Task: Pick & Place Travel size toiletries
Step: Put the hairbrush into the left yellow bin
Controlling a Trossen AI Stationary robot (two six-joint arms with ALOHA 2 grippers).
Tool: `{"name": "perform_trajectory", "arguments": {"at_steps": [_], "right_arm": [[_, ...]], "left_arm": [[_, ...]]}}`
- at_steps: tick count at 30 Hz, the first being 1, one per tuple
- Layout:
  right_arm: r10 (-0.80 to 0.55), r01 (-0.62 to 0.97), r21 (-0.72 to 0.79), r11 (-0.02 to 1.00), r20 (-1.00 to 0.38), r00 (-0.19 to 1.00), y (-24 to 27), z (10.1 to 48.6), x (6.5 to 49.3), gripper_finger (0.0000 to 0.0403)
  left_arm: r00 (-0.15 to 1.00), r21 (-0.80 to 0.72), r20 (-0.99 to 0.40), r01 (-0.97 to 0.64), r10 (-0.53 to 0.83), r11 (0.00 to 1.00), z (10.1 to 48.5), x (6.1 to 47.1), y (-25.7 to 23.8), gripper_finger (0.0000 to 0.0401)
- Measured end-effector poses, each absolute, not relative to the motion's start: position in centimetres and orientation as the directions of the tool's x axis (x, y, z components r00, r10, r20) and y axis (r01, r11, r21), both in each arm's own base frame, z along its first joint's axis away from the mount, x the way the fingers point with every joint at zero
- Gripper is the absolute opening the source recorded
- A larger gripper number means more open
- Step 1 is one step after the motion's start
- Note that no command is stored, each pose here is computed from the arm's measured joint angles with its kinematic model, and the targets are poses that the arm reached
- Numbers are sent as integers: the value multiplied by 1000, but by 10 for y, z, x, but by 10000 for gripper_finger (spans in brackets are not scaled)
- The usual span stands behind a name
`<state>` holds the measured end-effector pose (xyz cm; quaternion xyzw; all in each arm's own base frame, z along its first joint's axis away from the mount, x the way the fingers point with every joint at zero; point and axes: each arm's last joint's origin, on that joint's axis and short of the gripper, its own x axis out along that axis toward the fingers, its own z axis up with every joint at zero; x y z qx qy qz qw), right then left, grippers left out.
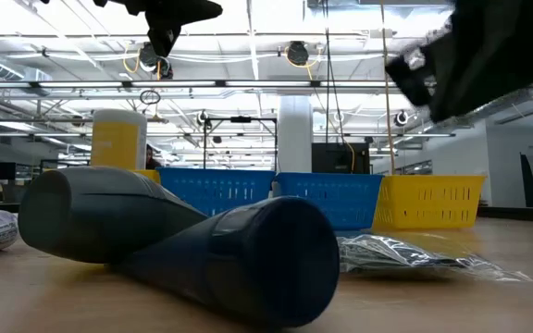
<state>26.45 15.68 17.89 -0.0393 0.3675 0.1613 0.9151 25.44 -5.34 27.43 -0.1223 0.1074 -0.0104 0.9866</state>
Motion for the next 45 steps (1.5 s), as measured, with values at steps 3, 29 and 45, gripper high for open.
{"name": "perform_trajectory", "arguments": {"at_steps": [3, 29, 45], "right_arm": [[285, -308, 103, 946, -721, 632, 159, 163, 269, 76], [172, -186, 78, 980, -804, 569, 153, 111, 272, 186], [186, -193, 86, 977, -784, 592, 150, 110, 275, 164]], "left_arm": [[977, -244, -209, -6, -47, 970, 274, 254, -53, 120], [976, -244, -213, -6, -47, 970, 274, 254, -53, 120], [975, -243, -219, -7, -48, 970, 273, 254, -54, 120]]}}
